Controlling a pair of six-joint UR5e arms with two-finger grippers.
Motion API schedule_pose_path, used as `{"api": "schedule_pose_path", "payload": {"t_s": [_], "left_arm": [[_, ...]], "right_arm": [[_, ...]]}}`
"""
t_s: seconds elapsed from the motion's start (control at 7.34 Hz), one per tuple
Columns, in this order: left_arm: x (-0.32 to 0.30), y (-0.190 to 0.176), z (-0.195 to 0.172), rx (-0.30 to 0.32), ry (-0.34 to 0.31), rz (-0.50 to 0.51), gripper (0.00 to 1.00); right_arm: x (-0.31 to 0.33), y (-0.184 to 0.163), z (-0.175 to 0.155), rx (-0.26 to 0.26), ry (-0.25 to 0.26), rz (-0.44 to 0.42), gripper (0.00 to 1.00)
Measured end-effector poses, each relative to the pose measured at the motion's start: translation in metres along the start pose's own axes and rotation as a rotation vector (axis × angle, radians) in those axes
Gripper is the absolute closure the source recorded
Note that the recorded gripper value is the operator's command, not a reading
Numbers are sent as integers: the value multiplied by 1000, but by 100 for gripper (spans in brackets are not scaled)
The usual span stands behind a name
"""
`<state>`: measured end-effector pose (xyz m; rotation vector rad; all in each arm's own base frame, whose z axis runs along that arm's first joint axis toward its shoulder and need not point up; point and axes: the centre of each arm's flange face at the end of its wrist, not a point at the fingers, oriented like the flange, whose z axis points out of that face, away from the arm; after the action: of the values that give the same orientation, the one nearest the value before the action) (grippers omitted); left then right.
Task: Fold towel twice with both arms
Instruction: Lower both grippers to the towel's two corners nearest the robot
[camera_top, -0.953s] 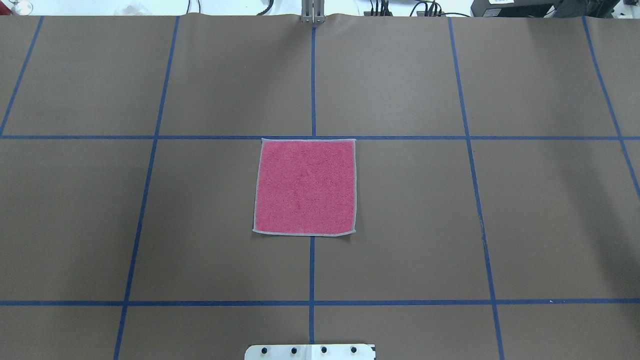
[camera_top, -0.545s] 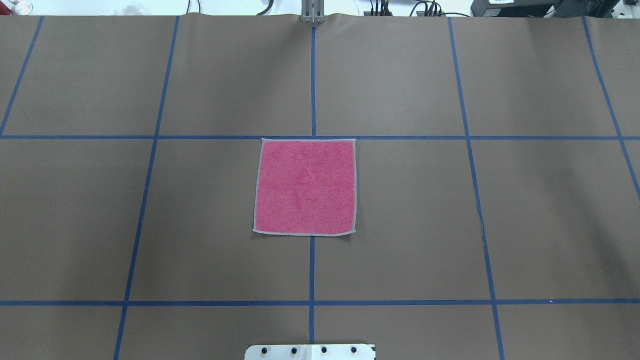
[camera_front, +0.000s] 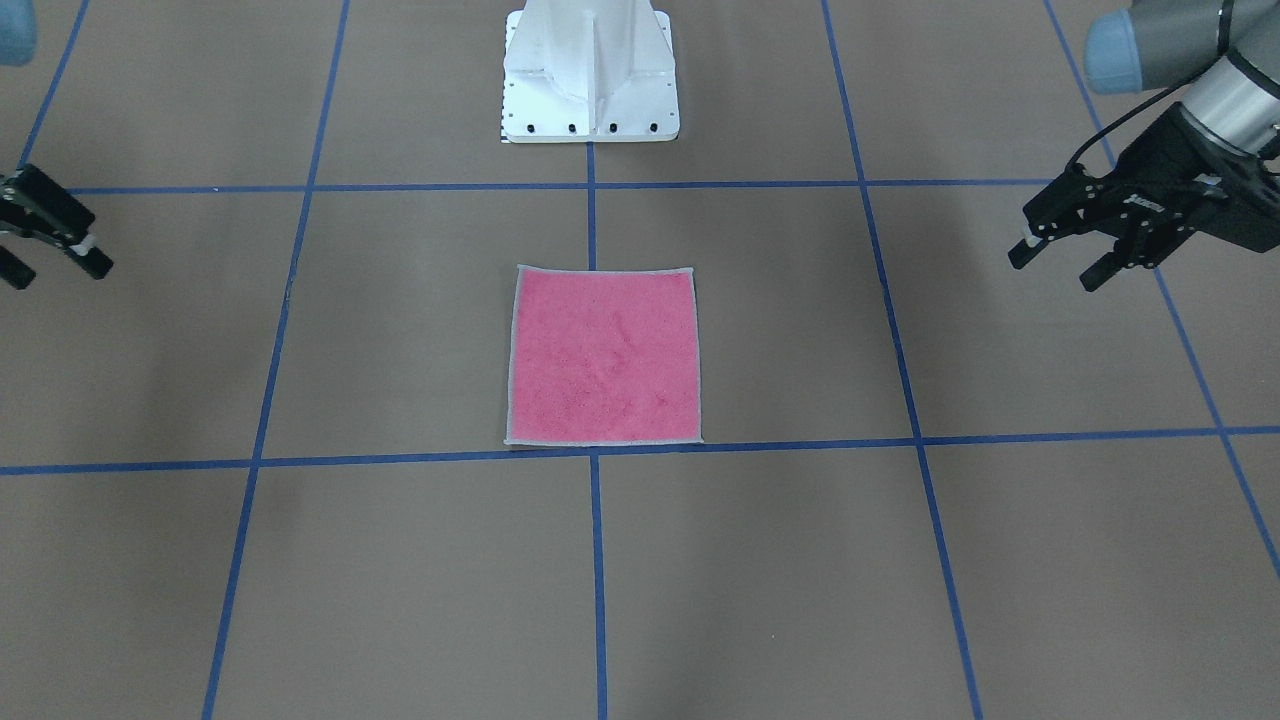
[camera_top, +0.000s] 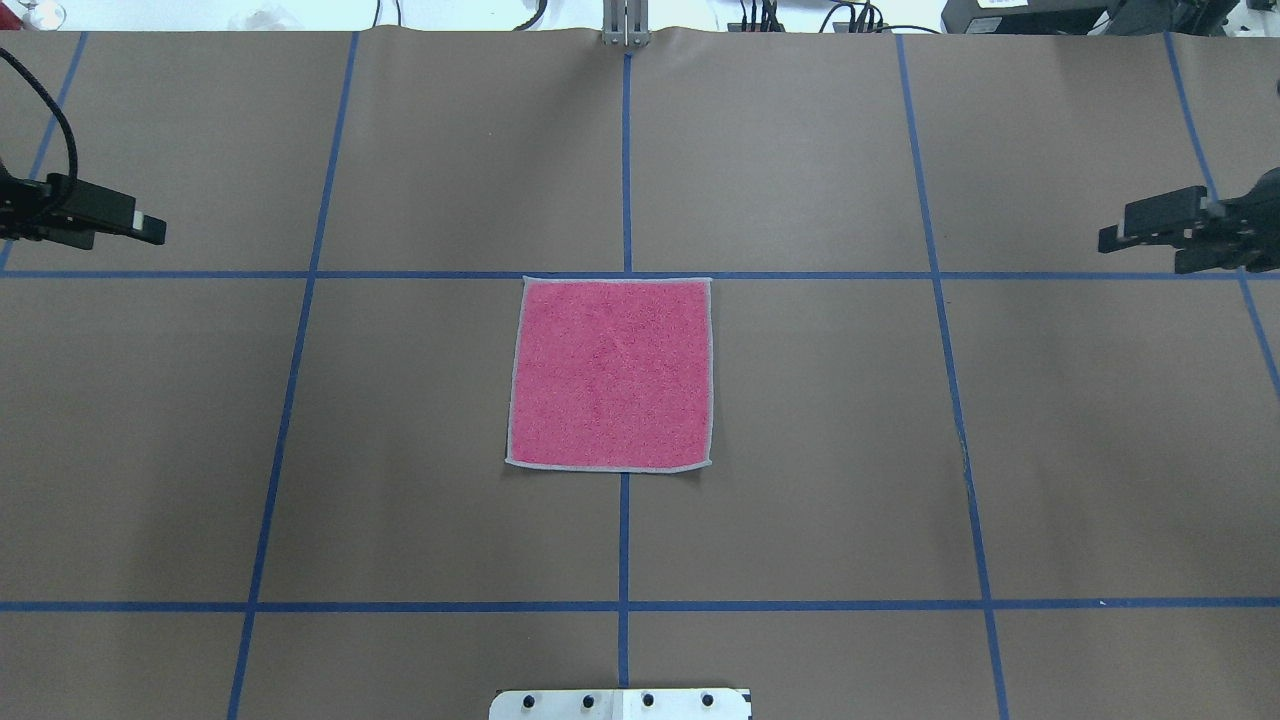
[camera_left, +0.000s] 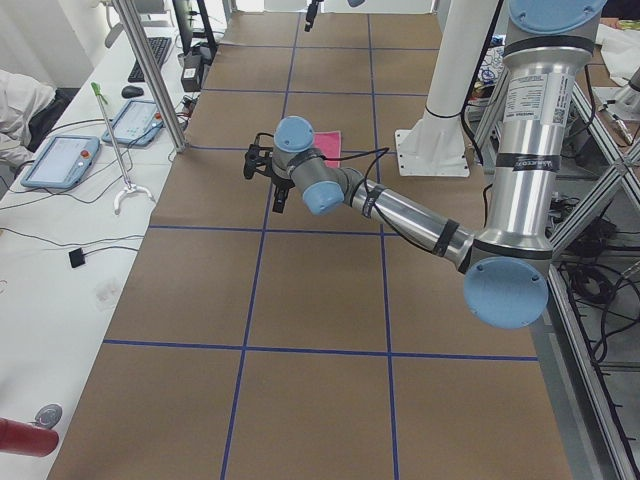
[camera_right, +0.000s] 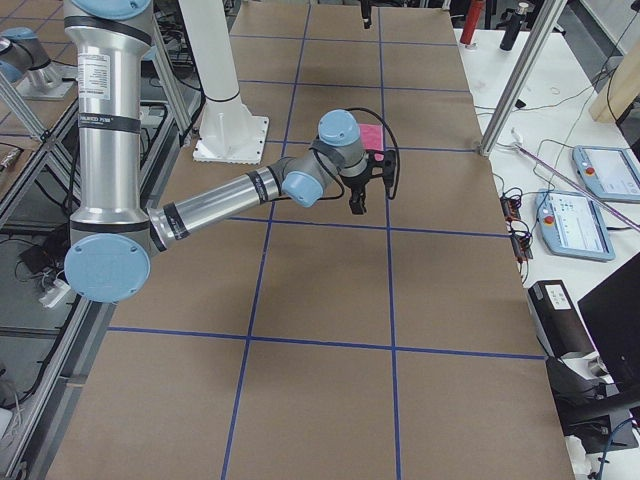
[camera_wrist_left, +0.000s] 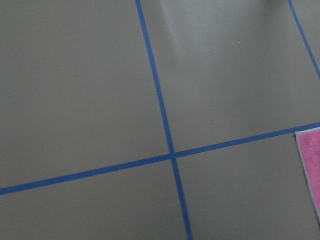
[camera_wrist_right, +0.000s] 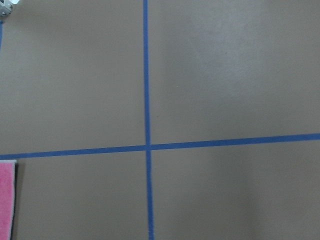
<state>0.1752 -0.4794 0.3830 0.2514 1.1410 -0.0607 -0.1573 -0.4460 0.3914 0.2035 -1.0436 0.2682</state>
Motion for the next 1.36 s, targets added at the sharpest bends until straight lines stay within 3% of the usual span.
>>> {"api": "schedule_pose_path", "payload": {"t_s": [0.27, 0.54, 0.82, 0.95, 1.36], "left_arm": [[44, 25, 43, 25, 46, -142, 0], [108, 48, 90, 49, 89, -259, 0], [158, 69, 127, 51, 123, -408, 0], [180, 79, 146, 56, 135, -483, 0], [233, 113, 217, 80, 130, -577, 5]], "right_arm": [[-72, 38, 41, 62, -17, 110, 1], [-135, 77, 75, 116, -64, 273, 1], [-183, 117, 105, 122, -113, 441, 1], [-208, 137, 127, 150, -132, 510, 2], [-248, 172, 162, 170, -161, 625, 2]]}}
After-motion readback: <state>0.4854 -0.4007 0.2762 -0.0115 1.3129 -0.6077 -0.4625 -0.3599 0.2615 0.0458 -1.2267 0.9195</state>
